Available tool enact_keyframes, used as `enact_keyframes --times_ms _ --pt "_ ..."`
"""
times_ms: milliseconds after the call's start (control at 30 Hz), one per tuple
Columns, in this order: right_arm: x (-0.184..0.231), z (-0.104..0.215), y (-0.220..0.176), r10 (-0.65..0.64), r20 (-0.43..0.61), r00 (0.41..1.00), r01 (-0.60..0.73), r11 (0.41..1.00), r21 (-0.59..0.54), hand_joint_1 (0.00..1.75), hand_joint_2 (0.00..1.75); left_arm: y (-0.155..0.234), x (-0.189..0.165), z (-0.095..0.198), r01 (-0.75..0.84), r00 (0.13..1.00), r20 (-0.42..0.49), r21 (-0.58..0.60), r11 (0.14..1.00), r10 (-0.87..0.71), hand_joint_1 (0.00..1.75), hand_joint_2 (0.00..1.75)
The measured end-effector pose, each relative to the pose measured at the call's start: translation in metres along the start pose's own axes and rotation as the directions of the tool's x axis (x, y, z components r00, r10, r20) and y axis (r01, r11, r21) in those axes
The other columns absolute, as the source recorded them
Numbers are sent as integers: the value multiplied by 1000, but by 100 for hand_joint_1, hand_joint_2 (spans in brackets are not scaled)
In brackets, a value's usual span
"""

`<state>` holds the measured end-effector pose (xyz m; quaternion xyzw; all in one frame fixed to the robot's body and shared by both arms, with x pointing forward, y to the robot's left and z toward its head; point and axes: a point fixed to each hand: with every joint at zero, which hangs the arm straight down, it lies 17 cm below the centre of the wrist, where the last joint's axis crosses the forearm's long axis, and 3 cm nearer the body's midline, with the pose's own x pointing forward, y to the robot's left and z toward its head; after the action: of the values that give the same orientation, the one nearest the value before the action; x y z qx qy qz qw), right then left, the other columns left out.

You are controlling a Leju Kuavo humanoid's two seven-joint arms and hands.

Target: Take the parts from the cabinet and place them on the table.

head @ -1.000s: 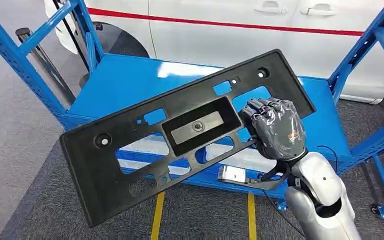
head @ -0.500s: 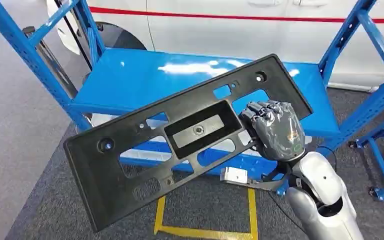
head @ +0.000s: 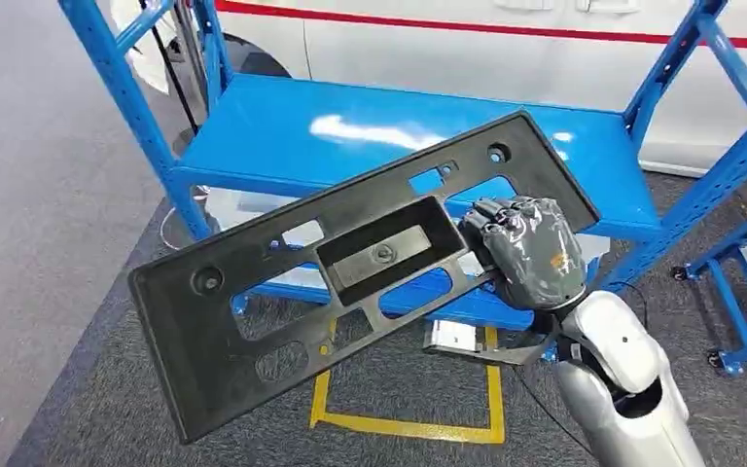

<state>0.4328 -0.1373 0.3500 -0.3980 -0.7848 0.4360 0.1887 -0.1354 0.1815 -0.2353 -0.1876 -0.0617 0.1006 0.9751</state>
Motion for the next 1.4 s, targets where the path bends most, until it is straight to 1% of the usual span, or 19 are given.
enact_keyframes --times_ms 200,467,800,1200,1400 --pt "-1 -2 5 -7 -2 1000 7 1000 18 175 175 0 3 -1 6 1000 2 -5 1000 -6 0 175" --pt "-8 -18 -4 -7 -9 1000 7 1000 10 175 175 5 3 2 24 1000 -7 -15 1000 -24 0 175" --pt "-11 -23 -2 -6 -12 1000 6 1000 16 175 175 16 13 2 46 999 2 -9 999 -46 0 175" --pt "-17 -27 4 -5 -24 1000 6 999 40 175 175 17 15 3 57 998 -2 -18 998 -57 0 175" --pt "-17 -34 -1 -5 -20 1000 6 1000 30 175 175 18 17 3 58 998 -1 -18 998 -58 0 175"
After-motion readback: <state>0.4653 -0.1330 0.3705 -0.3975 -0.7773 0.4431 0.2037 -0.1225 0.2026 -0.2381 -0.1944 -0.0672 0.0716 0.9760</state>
